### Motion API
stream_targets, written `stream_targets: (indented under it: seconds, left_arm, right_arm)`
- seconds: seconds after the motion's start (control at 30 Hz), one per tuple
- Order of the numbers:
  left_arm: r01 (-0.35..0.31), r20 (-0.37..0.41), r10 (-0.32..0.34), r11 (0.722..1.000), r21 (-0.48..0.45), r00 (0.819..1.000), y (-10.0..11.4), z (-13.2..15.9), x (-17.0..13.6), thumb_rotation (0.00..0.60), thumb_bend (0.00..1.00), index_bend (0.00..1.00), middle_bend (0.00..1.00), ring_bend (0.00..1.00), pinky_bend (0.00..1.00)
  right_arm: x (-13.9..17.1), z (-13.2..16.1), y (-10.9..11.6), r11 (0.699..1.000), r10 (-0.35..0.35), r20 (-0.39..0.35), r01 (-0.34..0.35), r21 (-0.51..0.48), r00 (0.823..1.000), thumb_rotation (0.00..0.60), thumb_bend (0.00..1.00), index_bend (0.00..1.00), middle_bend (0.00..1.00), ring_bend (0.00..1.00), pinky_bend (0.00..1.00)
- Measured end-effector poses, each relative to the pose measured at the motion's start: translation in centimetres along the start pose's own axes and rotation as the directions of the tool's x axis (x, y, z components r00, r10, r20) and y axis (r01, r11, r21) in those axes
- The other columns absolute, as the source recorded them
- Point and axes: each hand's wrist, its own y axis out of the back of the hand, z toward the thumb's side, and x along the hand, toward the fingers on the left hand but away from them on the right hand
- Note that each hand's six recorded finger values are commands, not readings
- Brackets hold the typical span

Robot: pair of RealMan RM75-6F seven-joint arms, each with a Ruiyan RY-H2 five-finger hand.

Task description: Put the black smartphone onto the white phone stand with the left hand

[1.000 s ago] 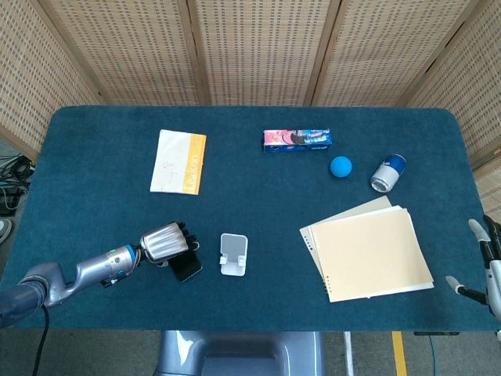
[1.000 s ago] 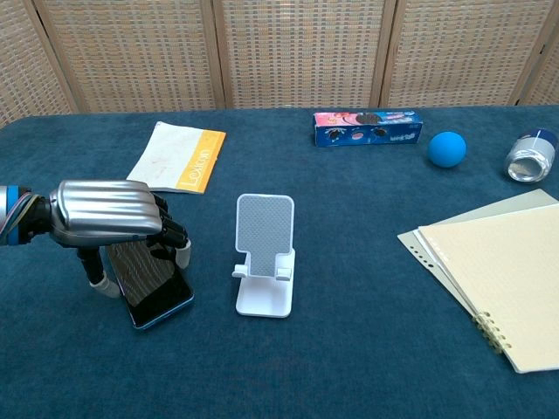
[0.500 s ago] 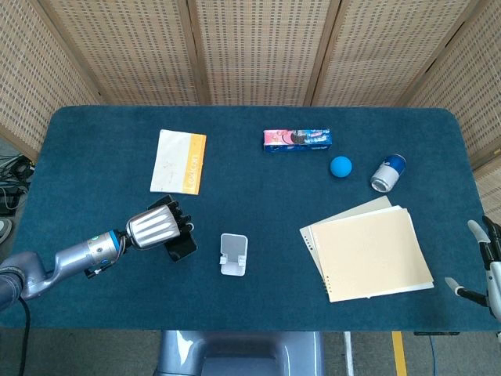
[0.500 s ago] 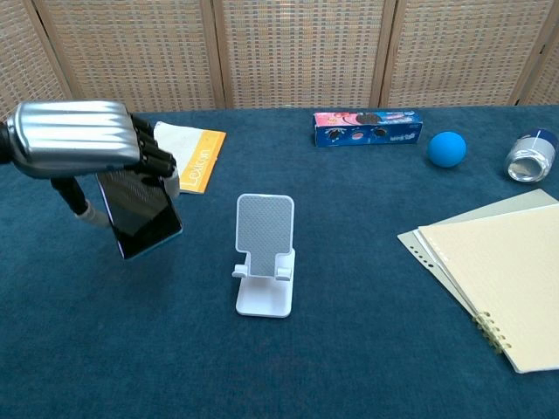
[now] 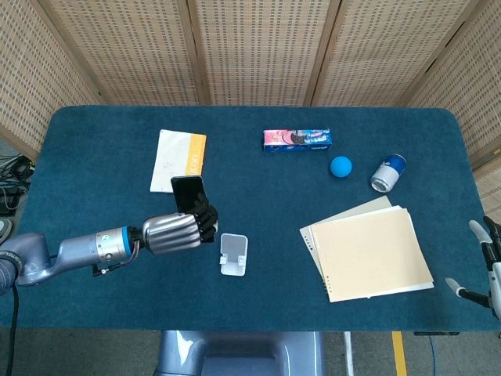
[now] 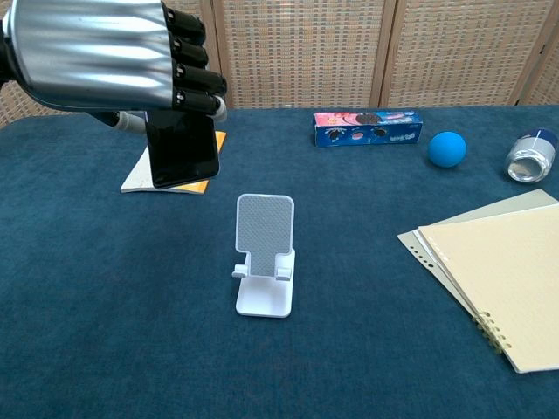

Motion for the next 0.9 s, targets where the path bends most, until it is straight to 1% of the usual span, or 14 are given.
stream_targets:
  seconds: [0.13,0.3,0.37,0.5,0.63,0.73,0.9]
  left_arm:
    - [-0.006,0.039,0.004,0.997,0.072,0.999,0.5,0.6,1.4,0.6,0.04,0.53,0.42,0.44,0.37]
    - [0.02,0.048,-0.029,0.985,0.171,0.998,0.5,1.7,3.2,0.6,0.04,0.51,0.41,0.43,0.36]
    - [0.031,0.054,-0.042,0.981,0.191,0.998,0.5,2.6,4.2,0.6,0.04,0.51,0.41,0.43,0.36]
    - [0.019,0.071,-0.032,0.985,0.173,0.997,1.2,4.8,6.6,0.6,0.04,0.51,0.41,0.43,0.36]
    - [0.008,0.06,-0.017,0.99,0.142,0.998,1.9,5.6,8.0,0.6,0.04,0.5,0.41,0.43,0.36]
    - [0.0,0.072,-0.011,0.988,0.152,0.997,2.1,5.9,8.4,0.6,0.04,0.5,0.4,0.43,0.36]
    - [-0.003,0.124,-0.022,0.981,0.196,0.992,2.0,6.6,8.8,0.6,0.04,0.5,0.4,0.42,0.33]
  right_arm:
    - [0.0,-0.2,0.0,1.0,0.005,0.005,-0.005,-0.007,1.0,0.6,0.0,0.0,0.0,0.0,0.0]
    - [-0.1,-0.8,-0.2,1.0,0.023,0.017,-0.022,-0.02,1.0,0.6,0.0,0.0,0.0,0.0,0.0]
    - [-0.1,-1.0,-0.1,0.999,0.025,0.025,-0.024,-0.025,0.999,0.6,0.0,0.0,0.0,0.0,0.0]
    - [-0.2,-1.5,0.1,0.999,0.023,0.034,-0.022,-0.035,0.999,0.6,0.0,0.0,0.0,0.0,0.0]
    - [-0.1,-1.7,0.3,0.999,0.022,0.038,-0.02,-0.039,0.999,0.6,0.0,0.0,0.0,0.0,0.0]
    - [-0.1,-1.8,0.4,0.999,0.021,0.041,-0.019,-0.042,0.999,0.6,0.0,0.0,0.0,0.0,0.0]
    - [-0.1,-1.9,0.4,0.999,0.022,0.043,-0.02,-0.044,0.999,0.6,0.0,0.0,0.0,0.0,0.0]
